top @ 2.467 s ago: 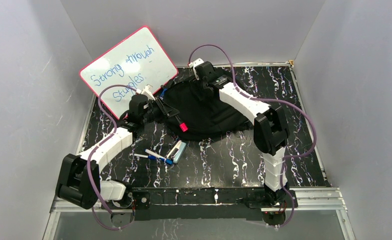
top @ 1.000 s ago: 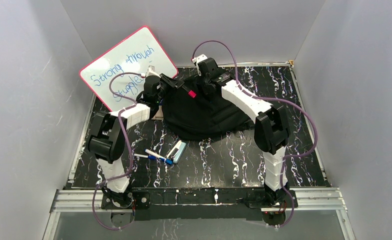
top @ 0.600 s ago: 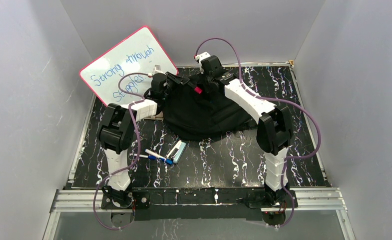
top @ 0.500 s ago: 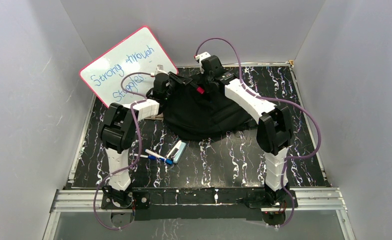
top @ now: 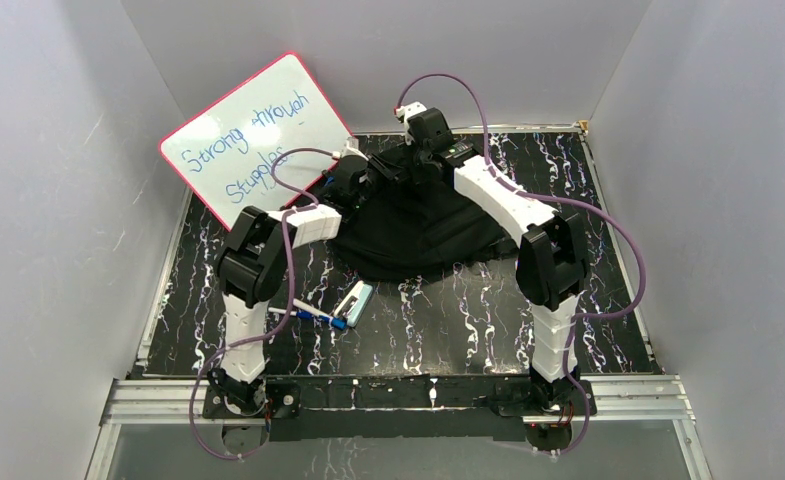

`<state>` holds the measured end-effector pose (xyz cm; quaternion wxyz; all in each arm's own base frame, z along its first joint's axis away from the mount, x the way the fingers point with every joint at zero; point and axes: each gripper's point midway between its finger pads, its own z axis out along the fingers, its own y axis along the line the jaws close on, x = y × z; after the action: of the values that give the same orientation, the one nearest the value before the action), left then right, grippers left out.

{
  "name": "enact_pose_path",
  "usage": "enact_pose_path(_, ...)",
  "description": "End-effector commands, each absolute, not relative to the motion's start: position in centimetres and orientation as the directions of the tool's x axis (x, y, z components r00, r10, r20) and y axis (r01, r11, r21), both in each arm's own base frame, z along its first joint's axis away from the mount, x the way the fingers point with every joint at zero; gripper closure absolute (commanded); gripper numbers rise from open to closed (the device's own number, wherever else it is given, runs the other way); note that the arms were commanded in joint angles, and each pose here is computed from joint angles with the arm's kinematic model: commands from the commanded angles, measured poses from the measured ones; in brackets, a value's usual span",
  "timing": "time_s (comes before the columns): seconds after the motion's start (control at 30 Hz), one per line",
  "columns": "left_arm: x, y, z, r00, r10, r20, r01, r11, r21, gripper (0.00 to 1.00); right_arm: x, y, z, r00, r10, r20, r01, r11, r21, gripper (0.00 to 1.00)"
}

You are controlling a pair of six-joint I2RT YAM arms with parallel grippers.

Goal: Pack the student bag
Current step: Place the stationery in the student bag.

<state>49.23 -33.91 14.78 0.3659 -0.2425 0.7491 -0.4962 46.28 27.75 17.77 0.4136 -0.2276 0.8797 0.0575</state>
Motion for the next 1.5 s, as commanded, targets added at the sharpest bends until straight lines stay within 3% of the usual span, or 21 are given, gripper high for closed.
enact_pose_path(0.0, 50.1, -35.6, 17.0, -0.603, -0.726, -0.330, 0.069, 0.365, -0.929, 1.00, 46.6, 28.7, 25.3, -0.444, -0.252, -0.860, -0.457, 0.889, -0.025, 1.00)
enact_pose_path(0.3, 51.0, -38.1, 16.5, -0.657, -0.677, -0.330, 0.115, 0.343, -0.932, 1.00, 46.2, 28.3, 25.0, -0.452, -0.254, -0.855, -0.455, 0.890, -0.024, 1.00)
enact_pose_path(0.33, 51.0, -38.2, 16.2, -0.664, -0.671, -0.331, 0.115, 0.345, -0.931, 0.96, 46.2, 28.3, 25.0, -0.452, -0.254, -0.855, -0.456, 0.890, -0.023, 1.00)
enact_pose_path(0.47, 50.7, -38.2, 15.8, -0.673, -0.656, -0.341, 0.115, 0.362, -0.925, 0.63, 46.1, 27.9, 24.8, -0.454, -0.249, -0.856, -0.451, 0.892, -0.021, 1.00)
enact_pose_path(0.6, 50.5, -37.8, 16.3, -0.671, -0.647, -0.363, 0.118, 0.390, -0.913, 0.52, 46.0, 27.9, 24.6, -0.459, -0.243, -0.855, -0.451, 0.893, -0.011, 1.00)
enact_pose_path(0.83, 48.7, -35.6, 17.5, -0.657, -0.626, -0.420, 0.097, 0.482, -0.871, 0.51, 45.9, 27.5, 24.7, -0.451, -0.234, -0.861, -0.438, 0.899, -0.014, 1.00)
enact_pose_path(1.2, 44.0, -29.5, 21.6, -0.583, -0.550, -0.598, 0.148, 0.652, -0.744, 0.51, 46.0, 27.6, 24.2, -0.457, -0.232, -0.858, -0.444, 0.896, -0.006, 1.00)
enact_pose_path(1.47, 40.5, -23.7, 19.7, -0.587, -0.474, -0.657, 0.104, 0.761, -0.641, 0.51, 46.0, 28.0, 23.7, -0.467, -0.238, -0.851, -0.458, 0.889, 0.003, 1.00)
